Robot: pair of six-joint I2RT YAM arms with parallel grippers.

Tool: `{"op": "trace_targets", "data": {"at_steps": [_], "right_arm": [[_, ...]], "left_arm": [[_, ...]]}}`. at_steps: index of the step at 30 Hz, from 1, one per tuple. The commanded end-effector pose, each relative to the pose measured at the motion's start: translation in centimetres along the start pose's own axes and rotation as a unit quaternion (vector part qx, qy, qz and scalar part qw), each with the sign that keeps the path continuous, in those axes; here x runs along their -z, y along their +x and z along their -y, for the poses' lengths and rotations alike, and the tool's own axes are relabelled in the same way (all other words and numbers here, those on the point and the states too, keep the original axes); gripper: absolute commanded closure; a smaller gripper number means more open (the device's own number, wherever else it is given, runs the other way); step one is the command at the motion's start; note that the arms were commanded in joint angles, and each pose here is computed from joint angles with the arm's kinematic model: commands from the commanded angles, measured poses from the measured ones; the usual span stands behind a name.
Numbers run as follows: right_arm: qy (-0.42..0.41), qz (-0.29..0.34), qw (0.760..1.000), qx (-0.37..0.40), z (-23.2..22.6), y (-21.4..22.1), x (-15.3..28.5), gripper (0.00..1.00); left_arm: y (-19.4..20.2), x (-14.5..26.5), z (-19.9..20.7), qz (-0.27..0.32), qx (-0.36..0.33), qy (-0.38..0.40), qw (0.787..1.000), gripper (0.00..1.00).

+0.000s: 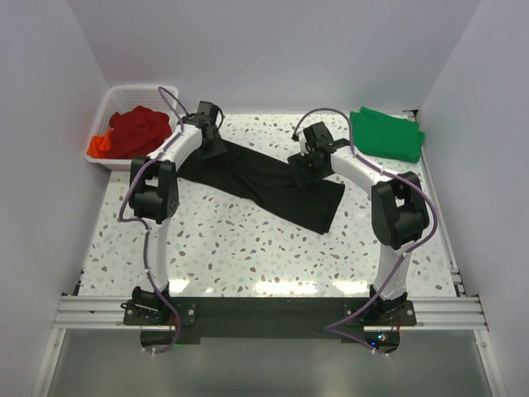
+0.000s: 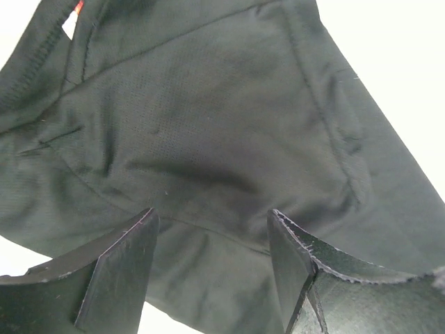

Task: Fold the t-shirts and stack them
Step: Fold the tshirt

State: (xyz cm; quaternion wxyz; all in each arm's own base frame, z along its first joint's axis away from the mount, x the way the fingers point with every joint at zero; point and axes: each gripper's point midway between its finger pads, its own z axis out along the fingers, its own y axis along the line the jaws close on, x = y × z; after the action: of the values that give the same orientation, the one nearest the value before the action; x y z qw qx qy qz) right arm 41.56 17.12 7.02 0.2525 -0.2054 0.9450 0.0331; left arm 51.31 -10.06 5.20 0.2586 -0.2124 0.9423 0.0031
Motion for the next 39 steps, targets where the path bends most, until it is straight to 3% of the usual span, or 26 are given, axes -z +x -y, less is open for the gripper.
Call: {"op": "trace_targets", "data": {"at_steps": [1,19,25,30,39], "right_arm": [[-0.009,-0.013,0.999,0.029,-0.7,1.6,0.7,0.21],[-0.014,-0.084,0.996,0.017,-2.7,7.7,-2.8,0.25],[-0.022,-0.108,0.994,-0.018,-3.8,10.7,-3.0,0.27],[-0.049,-0.138,0.989,-0.019,-6.7,13.9,-2.6,0.30],[-0.098,-0.166,0.981,0.027,-14.0,14.8,0.1,0.30]], "left_arm": [[-0.1,-0.3,-0.3,0.002,0.010,-0.015,1.000,0.32],[-0.1,-2.5,-0.6,-0.002,-0.003,-0.026,1.000,0.31],[-0.5,-3.9,-0.4,0.003,-0.016,-0.025,1.000,0.31],[-2.1,-4.6,1.0,0.019,-0.028,0.001,0.999,0.31],[-4.5,-5.7,3.5,0.044,-0.050,0.048,0.997,0.31]]}}
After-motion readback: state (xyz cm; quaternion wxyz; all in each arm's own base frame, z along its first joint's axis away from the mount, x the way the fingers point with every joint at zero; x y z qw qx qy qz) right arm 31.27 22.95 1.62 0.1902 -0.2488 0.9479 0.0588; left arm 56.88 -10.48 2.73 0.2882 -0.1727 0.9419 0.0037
